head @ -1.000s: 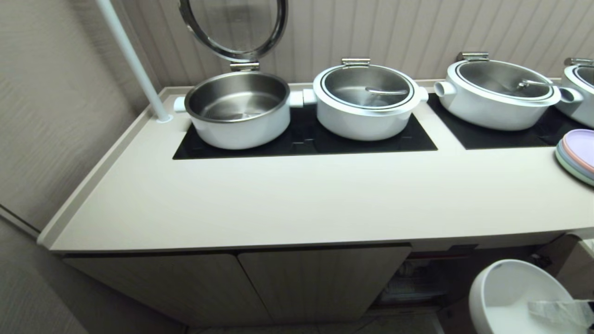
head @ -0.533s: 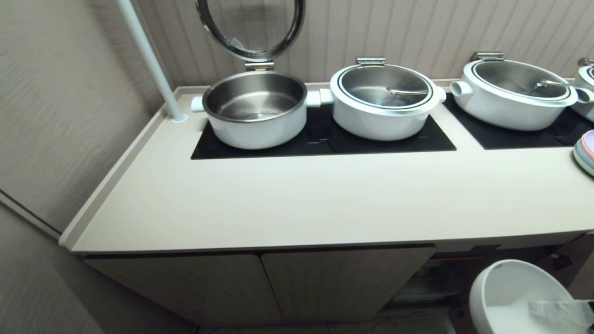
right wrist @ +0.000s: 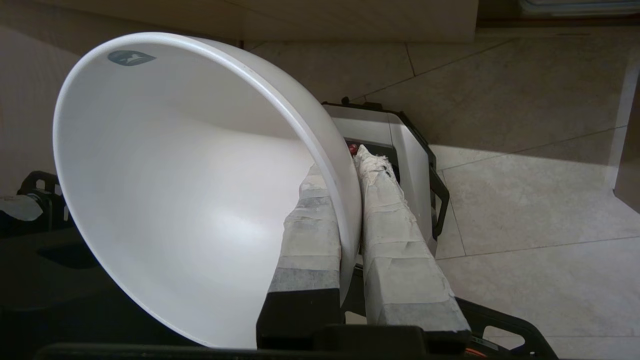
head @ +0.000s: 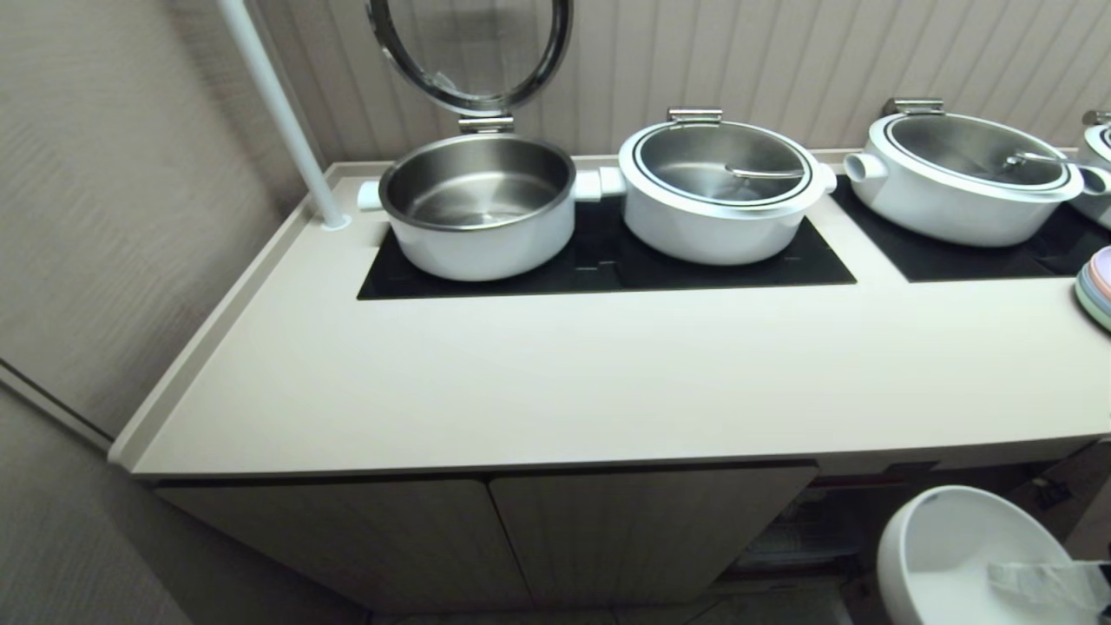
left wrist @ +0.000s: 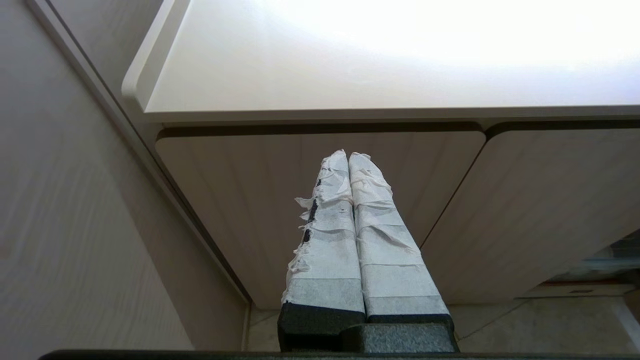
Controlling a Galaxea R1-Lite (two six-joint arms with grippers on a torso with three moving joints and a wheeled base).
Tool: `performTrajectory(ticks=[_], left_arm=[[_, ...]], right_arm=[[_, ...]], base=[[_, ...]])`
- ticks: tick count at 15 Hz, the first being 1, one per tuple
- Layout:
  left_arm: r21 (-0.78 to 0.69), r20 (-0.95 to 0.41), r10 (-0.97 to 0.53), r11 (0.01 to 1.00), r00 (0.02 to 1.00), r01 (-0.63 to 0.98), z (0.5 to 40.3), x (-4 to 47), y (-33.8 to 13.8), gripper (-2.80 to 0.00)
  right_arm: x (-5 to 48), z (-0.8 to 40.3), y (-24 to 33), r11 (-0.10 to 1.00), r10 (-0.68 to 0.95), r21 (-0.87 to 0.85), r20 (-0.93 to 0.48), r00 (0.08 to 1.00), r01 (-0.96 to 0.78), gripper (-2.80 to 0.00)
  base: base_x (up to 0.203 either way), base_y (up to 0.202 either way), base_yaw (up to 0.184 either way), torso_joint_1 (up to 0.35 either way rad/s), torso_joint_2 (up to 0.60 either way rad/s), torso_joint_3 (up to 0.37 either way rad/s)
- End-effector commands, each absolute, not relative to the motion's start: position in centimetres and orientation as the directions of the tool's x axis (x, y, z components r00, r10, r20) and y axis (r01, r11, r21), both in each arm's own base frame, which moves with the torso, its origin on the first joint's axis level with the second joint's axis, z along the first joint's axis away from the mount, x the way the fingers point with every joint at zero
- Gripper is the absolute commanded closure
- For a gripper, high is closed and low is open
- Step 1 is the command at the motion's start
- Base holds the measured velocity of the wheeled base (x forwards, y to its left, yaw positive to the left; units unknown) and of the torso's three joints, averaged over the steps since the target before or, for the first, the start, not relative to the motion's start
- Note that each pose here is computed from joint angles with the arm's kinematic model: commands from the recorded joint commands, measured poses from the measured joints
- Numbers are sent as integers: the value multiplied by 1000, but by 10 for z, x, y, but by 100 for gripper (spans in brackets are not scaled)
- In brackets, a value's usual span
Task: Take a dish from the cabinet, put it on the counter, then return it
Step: Place it on the table
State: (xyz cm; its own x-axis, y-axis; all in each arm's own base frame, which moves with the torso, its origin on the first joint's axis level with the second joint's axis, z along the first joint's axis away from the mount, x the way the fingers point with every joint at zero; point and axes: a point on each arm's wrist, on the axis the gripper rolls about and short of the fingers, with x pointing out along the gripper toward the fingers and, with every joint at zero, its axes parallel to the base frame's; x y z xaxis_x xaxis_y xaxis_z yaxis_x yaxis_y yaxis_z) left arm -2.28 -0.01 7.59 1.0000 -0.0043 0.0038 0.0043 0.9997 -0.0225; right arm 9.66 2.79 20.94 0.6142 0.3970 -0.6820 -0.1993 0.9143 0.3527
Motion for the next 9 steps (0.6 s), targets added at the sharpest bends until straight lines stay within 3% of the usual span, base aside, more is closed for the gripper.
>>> performTrajectory(ticks=[1,9], left_arm=[[-23,5,-5,1000,1000,5,76,-23,0,0],[-23,5,-5,1000,1000,5,76,-23,0,0]], right_arm=[[97,209,28,914,399,355,-684,611,-199,0],[117,225,33,908,409,370,-675,615,-198,0]], base=[[0,0,0,0,0,0],[0,0,0,0,0,0]])
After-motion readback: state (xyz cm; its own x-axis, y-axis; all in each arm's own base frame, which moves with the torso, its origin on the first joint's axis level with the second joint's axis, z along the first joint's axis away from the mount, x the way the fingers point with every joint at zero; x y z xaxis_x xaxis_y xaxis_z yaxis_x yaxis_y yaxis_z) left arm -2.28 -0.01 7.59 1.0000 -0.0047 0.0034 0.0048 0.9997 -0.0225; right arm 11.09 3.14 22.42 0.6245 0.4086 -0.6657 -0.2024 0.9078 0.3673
